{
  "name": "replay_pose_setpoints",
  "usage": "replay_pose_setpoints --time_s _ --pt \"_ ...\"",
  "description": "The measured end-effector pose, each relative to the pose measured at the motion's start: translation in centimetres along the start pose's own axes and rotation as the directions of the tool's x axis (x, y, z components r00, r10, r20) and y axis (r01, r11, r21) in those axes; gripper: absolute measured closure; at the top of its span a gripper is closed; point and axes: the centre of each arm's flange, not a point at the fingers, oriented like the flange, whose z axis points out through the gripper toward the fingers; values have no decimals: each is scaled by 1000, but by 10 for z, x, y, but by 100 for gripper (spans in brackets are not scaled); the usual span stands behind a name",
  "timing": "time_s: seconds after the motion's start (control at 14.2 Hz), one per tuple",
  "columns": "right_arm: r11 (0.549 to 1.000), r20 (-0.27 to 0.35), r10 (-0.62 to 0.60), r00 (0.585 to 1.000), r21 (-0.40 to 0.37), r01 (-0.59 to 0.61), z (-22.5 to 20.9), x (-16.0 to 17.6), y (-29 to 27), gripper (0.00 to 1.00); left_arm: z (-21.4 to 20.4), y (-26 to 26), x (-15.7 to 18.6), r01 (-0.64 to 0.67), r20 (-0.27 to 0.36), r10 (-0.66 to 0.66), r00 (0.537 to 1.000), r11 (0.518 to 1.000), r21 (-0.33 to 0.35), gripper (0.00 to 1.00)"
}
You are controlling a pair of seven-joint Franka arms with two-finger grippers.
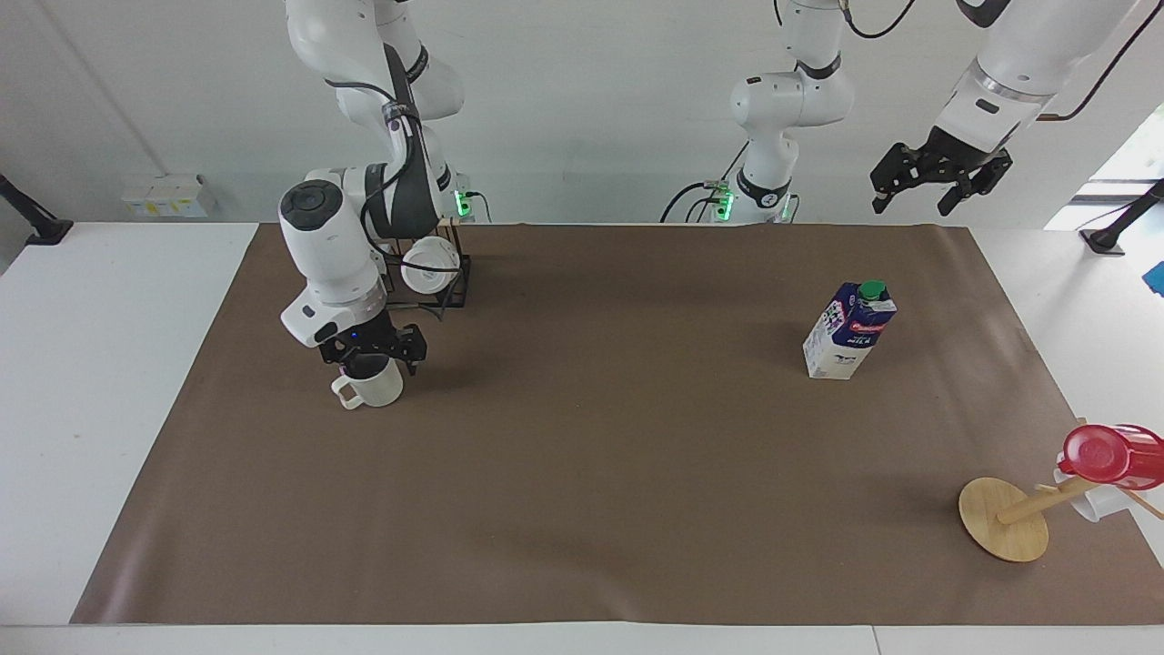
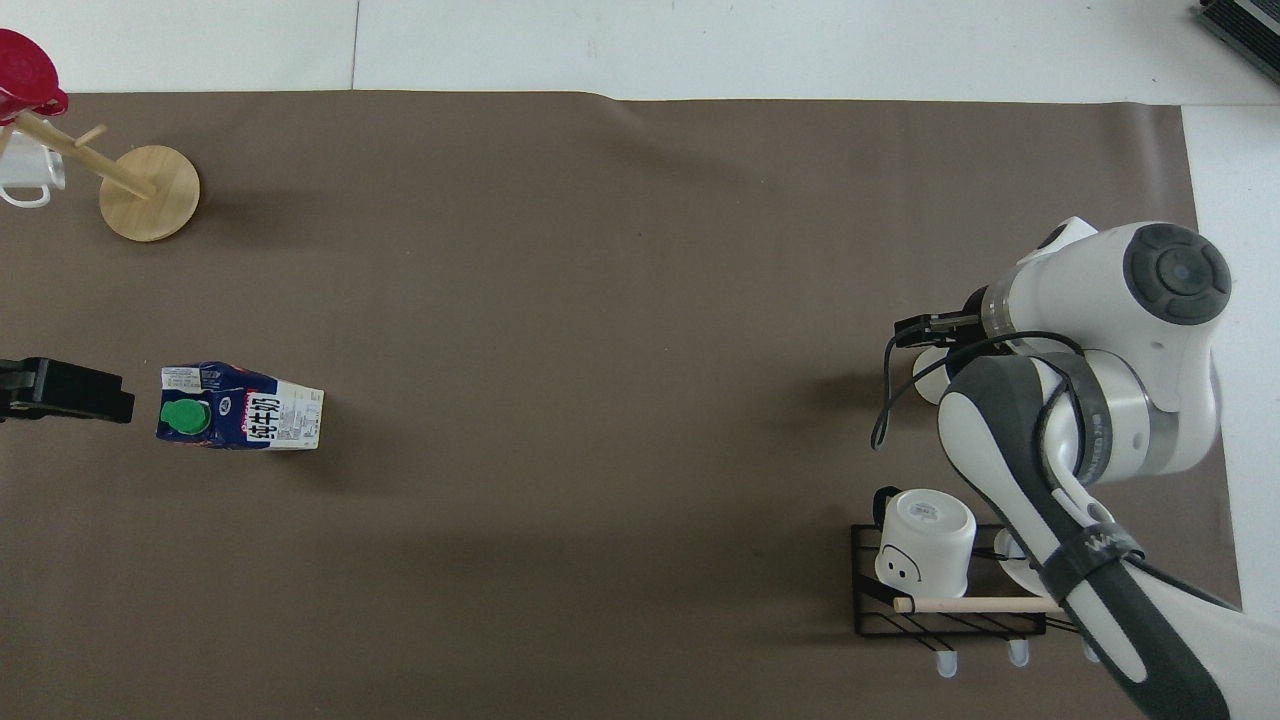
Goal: Place cup and milk on table
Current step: 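Lift the black mug with the right gripper while the left gripper grasps the carton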
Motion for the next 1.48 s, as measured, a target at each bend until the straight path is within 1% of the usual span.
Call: replay_pose_setpoints --time_s 0.28,0.49,0.56,0.63,0.7,0.84,0.91,1.19,1.33,1.48 --pt "1000 33 4 999 -2 -4 17 -10 3 0 4 3 -3 -4 -6 4 1000 1000 2 0" --pt "1000 36 1 999 -2 -1 32 -15 1 0 14 2 -3 -4 8 4 1000 1000 2 0" --pt "1000 31 1 1000 -2 -1 34 -14 1 6 16 2 -2 -4 1 4 1000 1000 2 0" --pt "1000 27 0 1000 -2 0 36 -14 1 7 17 2 0 -4 -9 4 1000 1000 3 0" --pt "1000 24 0 1000 -2 0 36 -13 1 15 18 3 1 -4 -15 4 1000 1000 3 0" --pt "1000 22 0 1000 -2 0 36 -13 1 38 23 3 1 -4 -14 4 1000 1000 3 0" --pt "1000 22 0 1000 -2 0 36 -13 1 51 26 3 1 -4 -9 4 1000 1000 3 0" --pt "1000 12 19 1000 -2 -19 33 -11 2 95 43 3 2 -4 9 4 1000 1000 3 0" --pt "996 -5 88 996 -1 -88 27 -5 1 95 53 3 5 -5 6 5 1000 1000 3 0" --pt "981 -30 194 981 7 -194 16 3 -9 95 63 3 7 -4 2 4 1000 1000 4 0"
